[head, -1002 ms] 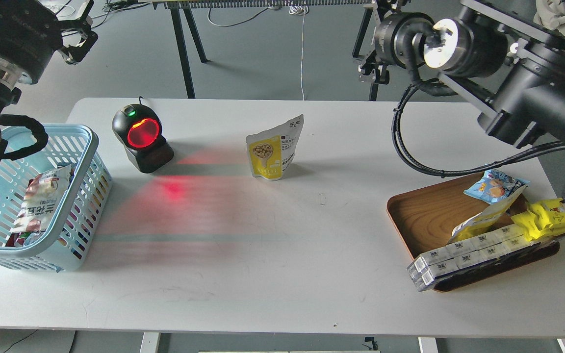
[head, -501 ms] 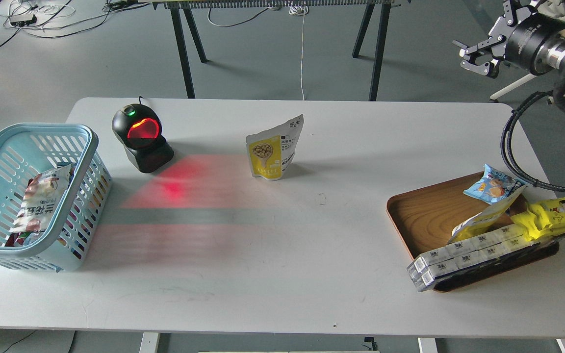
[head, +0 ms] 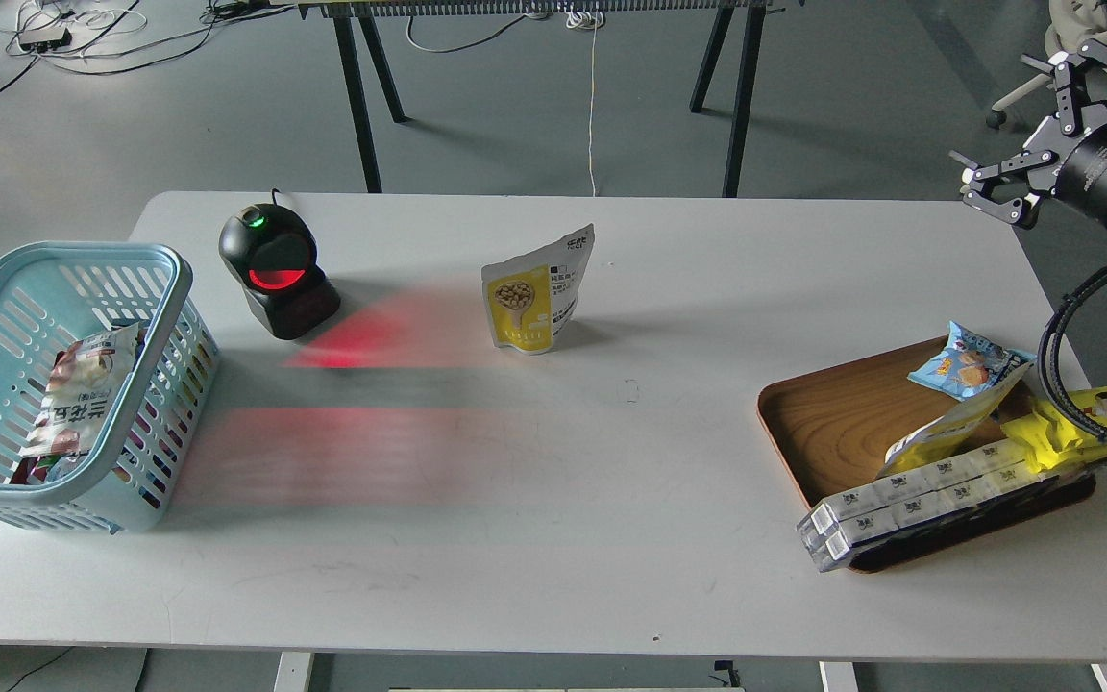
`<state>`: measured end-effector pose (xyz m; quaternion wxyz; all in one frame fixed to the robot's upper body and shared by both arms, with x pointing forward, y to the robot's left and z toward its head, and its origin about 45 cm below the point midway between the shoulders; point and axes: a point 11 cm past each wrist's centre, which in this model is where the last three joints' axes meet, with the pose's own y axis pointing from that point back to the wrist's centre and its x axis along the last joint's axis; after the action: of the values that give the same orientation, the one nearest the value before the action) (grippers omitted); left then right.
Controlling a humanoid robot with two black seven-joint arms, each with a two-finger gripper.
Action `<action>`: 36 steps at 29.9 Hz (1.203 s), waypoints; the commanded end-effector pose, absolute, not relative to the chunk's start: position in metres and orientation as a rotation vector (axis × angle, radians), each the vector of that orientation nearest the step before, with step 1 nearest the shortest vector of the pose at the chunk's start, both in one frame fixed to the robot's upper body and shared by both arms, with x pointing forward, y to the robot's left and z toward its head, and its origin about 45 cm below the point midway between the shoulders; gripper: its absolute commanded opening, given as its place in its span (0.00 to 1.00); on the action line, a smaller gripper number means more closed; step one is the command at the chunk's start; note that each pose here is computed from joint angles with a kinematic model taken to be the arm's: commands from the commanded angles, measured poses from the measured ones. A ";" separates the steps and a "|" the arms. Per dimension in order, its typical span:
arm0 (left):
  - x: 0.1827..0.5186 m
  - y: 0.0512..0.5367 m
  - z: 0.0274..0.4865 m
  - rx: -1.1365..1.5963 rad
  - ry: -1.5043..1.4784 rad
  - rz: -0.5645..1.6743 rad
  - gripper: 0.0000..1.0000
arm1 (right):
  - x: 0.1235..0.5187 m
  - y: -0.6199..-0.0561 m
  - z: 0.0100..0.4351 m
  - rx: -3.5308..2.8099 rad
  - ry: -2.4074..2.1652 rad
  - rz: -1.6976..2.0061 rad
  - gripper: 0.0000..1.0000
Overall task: Scan snack and place in basket
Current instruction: 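Set the packet upright on the table and withdraw the right gripper, then reach the left gripper to the standing yellow packet and grasp it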
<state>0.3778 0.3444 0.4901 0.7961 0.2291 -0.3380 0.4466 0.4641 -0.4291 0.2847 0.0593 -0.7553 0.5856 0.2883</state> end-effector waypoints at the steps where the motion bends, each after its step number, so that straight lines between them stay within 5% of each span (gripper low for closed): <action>1: 0.382 0.322 0.472 0.620 -0.874 0.874 1.00 | 0.464 -0.428 0.284 -2.287 1.770 0.876 1.00; 22: 0.398 0.178 0.325 1.131 -1.542 0.166 0.99 | 0.471 -0.398 0.272 -2.373 1.734 0.899 1.00; 36: 0.412 0.133 0.258 1.161 -1.417 0.045 0.98 | 0.471 -0.398 0.271 -2.378 1.738 0.897 1.00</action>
<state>0.4073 0.1346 0.2672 0.6059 0.4942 -0.6230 0.0212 0.4712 -0.3987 0.2714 0.0306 -0.7719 0.5645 0.2909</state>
